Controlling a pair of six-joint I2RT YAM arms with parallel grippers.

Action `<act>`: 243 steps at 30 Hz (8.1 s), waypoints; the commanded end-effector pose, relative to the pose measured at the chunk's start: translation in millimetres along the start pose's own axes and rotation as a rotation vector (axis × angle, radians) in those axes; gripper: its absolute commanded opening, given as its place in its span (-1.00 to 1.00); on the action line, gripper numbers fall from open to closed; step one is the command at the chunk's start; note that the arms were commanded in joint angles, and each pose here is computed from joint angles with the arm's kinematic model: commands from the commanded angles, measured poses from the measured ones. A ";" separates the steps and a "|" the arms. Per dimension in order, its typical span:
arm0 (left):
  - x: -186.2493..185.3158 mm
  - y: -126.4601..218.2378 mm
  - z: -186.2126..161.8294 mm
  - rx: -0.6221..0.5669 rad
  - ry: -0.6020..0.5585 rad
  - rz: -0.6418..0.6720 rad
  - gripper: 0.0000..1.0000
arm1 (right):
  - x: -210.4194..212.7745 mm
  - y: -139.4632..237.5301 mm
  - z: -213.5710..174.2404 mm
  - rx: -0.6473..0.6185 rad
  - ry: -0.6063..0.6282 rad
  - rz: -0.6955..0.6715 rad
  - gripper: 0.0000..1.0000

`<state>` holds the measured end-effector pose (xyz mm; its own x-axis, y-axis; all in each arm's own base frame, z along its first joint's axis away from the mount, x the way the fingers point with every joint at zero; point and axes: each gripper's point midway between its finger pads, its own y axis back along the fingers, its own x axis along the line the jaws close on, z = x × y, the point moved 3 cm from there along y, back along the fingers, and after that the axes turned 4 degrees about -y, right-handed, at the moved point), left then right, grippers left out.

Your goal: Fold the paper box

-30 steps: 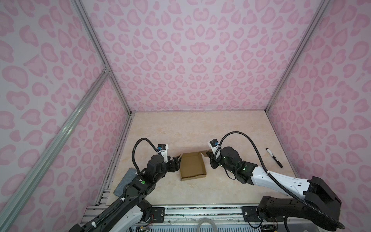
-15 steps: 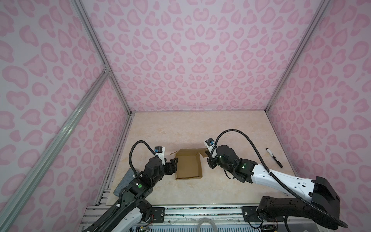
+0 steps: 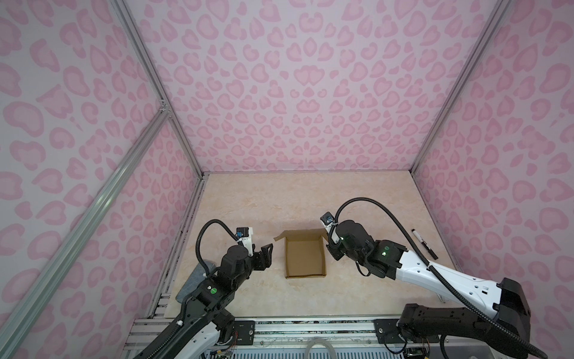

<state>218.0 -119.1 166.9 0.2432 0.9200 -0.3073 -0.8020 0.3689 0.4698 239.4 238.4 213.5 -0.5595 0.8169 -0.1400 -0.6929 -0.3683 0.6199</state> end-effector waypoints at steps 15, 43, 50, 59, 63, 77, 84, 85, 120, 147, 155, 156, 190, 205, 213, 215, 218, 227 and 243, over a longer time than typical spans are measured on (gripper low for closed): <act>-39.3 -14.1 12.2 -0.121 -0.107 -0.265 0.53 | 4.2 -0.2 -16.4 0.088 0.038 0.050 -0.99; -45.0 -25.5 5.9 -0.075 -0.105 -0.296 -0.25 | 7.6 -4.6 -14.5 0.110 0.015 0.070 -1.00; -46.6 -26.1 0.2 -0.050 -0.072 -0.318 -0.50 | 10.0 -6.2 -13.4 0.116 -0.008 0.080 -1.00; -47.6 -27.0 -2.8 -0.033 -0.020 -0.329 -0.65 | 18.3 -7.7 -8.2 0.126 -0.023 0.107 -0.98; -48.3 -27.6 -2.9 -0.026 0.016 -0.333 -0.71 | 19.9 -8.8 -4.7 0.139 -0.033 0.104 -0.97; -47.2 -22.0 -9.0 -0.029 0.077 -0.308 -0.90 | 22.8 -13.5 -4.0 0.203 -0.037 0.091 -0.78; -44.5 -21.9 -12.0 -0.027 0.079 -0.280 -0.92 | 24.0 -11.8 -19.3 0.240 -0.030 0.108 -0.66; -44.3 -22.5 -11.8 -0.024 0.077 -0.272 -0.92 | 23.7 -11.2 -19.0 0.236 -0.033 0.109 -0.67; -55.4 -14.5 -19.4 -0.056 0.052 -0.202 -0.92 | 27.4 -48.1 -1.9 0.172 -0.372 -0.047 -0.95; -42.7 -11.6 -49.8 -0.060 0.063 -0.136 -0.92 | 50.7 -48.9 -28.8 0.106 -0.397 -0.119 -0.96; -39.0 -12.8 -59.9 -0.076 0.055 -0.103 -0.92 | 51.1 -46.6 -45.0 0.071 -0.413 -0.150 -0.96; -39.2 -12.6 -59.3 -0.082 0.052 -0.101 -0.92 | 49.9 -45.9 -45.2 0.066 -0.415 -0.157 -0.96; -55.8 11.8 0.6 -0.262 -0.029 -0.103 0.01 | 22.5 -52.4 -43.4 -0.103 -0.385 -0.363 -0.98; -40.3 20.4 3.7 -0.297 -0.022 -0.040 0.07 | 10.3 -63.6 -64.3 -0.181 -0.385 -0.404 -0.98; -35.9 18.5 0.6 -0.295 -0.010 -0.019 0.07 | 14.5 -63.8 -79.8 -0.206 -0.392 -0.373 -0.95; -35.4 18.0 0.4 -0.295 -0.004 -0.015 0.08 | 17.0 -64.9 -83.0 -0.207 -0.379 -0.370 -0.95; -34.6 15.5 -3.5 -0.280 0.002 -0.011 0.08 | 18.0 -64.7 -87.1 -0.208 -0.371 -0.375 -0.89; -30.6 14.0 -7.8 -0.273 0.012 0.006 0.08 | 24.8 -49.9 -88.3 -0.238 -0.350 -0.340 -0.61; -32.0 12.2 -4.1 -0.264 -0.004 0.027 0.12 | 18.3 3.2 -98.6 -0.224 -0.369 -0.266 -0.16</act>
<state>195.5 -145.0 172.4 0.2341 0.9275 -0.2914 -0.9148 0.3116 0.2570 186.8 220.3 139.0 -0.1939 0.9799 0.0469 -0.8956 -0.1963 0.3993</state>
